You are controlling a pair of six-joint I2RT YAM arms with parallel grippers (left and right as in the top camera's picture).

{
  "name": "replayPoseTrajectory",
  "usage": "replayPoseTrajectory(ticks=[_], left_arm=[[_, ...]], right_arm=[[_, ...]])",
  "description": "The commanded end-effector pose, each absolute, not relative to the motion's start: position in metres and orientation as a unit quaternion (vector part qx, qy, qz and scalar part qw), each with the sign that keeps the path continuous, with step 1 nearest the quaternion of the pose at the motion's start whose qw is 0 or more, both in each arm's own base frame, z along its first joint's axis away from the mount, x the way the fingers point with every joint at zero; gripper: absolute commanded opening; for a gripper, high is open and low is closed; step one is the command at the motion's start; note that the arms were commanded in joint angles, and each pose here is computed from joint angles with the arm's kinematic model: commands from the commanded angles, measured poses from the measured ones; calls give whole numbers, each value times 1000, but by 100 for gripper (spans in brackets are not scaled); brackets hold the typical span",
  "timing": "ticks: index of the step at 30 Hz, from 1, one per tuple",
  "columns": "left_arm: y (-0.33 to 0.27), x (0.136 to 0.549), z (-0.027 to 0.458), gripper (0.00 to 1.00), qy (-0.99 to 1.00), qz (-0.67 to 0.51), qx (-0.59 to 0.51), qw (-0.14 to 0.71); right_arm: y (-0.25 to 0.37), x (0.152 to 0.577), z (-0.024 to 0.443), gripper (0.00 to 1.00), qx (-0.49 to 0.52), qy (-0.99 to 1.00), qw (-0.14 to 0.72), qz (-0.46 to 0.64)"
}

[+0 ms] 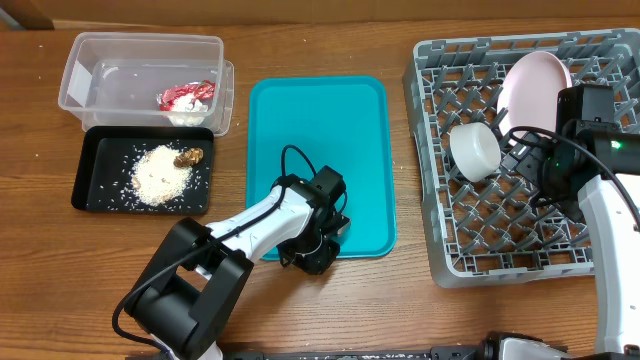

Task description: Sort waste into correct bins and load items into the dishwasher

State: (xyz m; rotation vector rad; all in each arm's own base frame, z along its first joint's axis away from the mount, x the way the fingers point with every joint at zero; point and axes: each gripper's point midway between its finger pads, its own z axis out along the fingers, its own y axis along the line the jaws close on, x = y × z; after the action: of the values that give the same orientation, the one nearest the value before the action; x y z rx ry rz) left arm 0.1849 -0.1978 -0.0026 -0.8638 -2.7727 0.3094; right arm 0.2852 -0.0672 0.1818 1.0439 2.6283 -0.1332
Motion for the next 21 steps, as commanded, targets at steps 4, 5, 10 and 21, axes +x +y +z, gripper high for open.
replayPoseTrajectory(ticks=[4, 5, 10, 21], left_arm=[[-204, 203, 3, 4, -946, 100, -295, 86], [-204, 207, 6, 4, -947, 94, -295, 82], [-200, 229, 30, 4, -951, 52, -300, 60], [-186, 335, 142, 22, -974, -4, -198, -112]], right_arm=[[-67, 286, 188, 100, 360, 917, 166, -42], [-67, 286, 188, 100, 360, 917, 166, -42], [-67, 286, 188, 100, 360, 917, 166, -42], [24, 326, 203, 100, 103, 958, 206, 168]])
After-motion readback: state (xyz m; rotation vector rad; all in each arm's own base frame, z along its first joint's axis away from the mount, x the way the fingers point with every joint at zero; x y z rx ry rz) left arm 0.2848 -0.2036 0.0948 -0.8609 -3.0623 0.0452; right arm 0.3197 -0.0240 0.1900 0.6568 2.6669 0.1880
